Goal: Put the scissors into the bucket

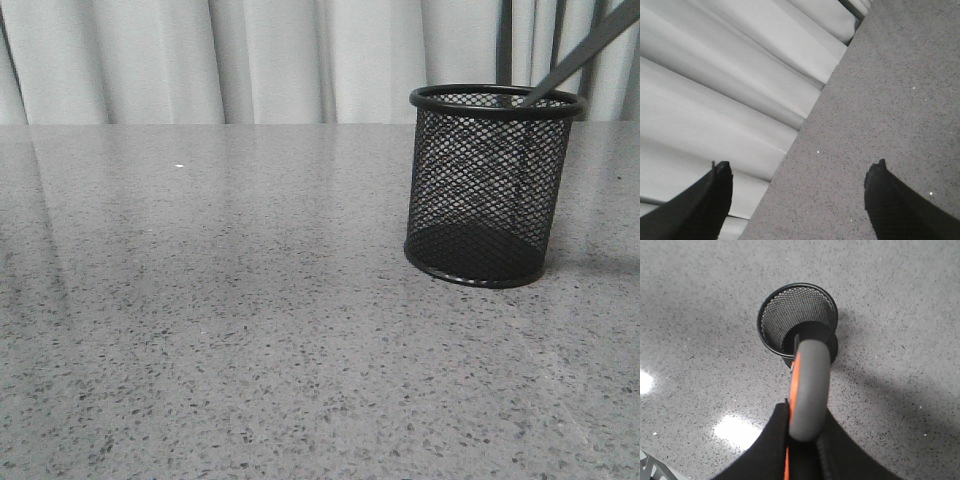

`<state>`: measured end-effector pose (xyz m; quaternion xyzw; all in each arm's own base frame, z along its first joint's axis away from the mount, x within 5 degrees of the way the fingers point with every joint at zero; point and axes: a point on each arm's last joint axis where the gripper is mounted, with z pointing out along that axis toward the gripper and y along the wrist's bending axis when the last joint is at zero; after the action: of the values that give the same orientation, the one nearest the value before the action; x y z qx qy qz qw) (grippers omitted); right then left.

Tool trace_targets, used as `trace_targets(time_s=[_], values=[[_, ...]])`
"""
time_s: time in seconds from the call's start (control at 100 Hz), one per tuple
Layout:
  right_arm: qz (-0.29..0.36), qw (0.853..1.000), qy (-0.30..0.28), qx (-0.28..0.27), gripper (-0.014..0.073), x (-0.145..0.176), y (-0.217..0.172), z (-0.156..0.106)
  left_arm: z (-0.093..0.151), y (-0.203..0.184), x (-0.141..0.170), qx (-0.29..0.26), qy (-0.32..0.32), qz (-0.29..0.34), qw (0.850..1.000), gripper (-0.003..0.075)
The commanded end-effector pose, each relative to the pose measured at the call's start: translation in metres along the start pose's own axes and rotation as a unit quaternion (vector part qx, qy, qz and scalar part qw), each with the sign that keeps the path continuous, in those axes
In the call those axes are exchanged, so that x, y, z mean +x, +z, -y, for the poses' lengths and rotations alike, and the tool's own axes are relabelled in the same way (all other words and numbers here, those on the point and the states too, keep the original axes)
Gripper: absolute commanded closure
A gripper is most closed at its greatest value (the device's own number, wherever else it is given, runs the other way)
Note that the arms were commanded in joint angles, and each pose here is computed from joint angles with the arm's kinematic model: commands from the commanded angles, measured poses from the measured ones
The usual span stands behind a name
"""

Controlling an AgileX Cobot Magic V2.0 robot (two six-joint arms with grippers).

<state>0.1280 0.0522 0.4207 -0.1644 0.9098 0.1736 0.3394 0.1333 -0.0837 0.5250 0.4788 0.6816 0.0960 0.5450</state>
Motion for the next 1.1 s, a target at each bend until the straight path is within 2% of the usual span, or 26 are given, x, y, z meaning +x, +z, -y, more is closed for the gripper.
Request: trace_targets(time_s=[0.0, 0.24, 0.63, 0.77, 0.96, 1.09], values=[[0.032, 0.999, 0.003, 0.001, 0.0646, -0.014, 0.0, 0.001, -0.008, -0.01, -0.007, -0.027, -0.013, 0.04, 0.999, 0.0209], [0.039, 0.999, 0.01, 0.006, 0.0646, -0.025, 0.015, 0.008, -0.008, -0.01, -0.007, -0.028, -0.013, 0.043, 0.999, 0.0209], [-0.014, 1.0, 0.02, -0.016, 0.0636, -0.036, 0.05, 0.017, -0.01, -0.011, -0.01, -0.037, -0.013, 0.057, 0.998, 0.0209], [-0.015, 0.999, 0.021, -0.033, 0.054, -0.039, 0.056, 0.016, -0.01, -0.011, -0.01, -0.037, -0.013, 0.057, 0.998, 0.0209], [0.009, 0.999, 0.027, -0.038, 0.0302, -0.044, 0.056, 0.015, -0.01, -0.011, -0.01, -0.037, -0.013, 0.057, 0.998, 0.0209], [0.031, 0.999, 0.02, -0.036, 0.0282, -0.051, 0.047, 0.013, -0.01, -0.011, -0.01, -0.039, -0.012, 0.056, 0.998, 0.0209]])
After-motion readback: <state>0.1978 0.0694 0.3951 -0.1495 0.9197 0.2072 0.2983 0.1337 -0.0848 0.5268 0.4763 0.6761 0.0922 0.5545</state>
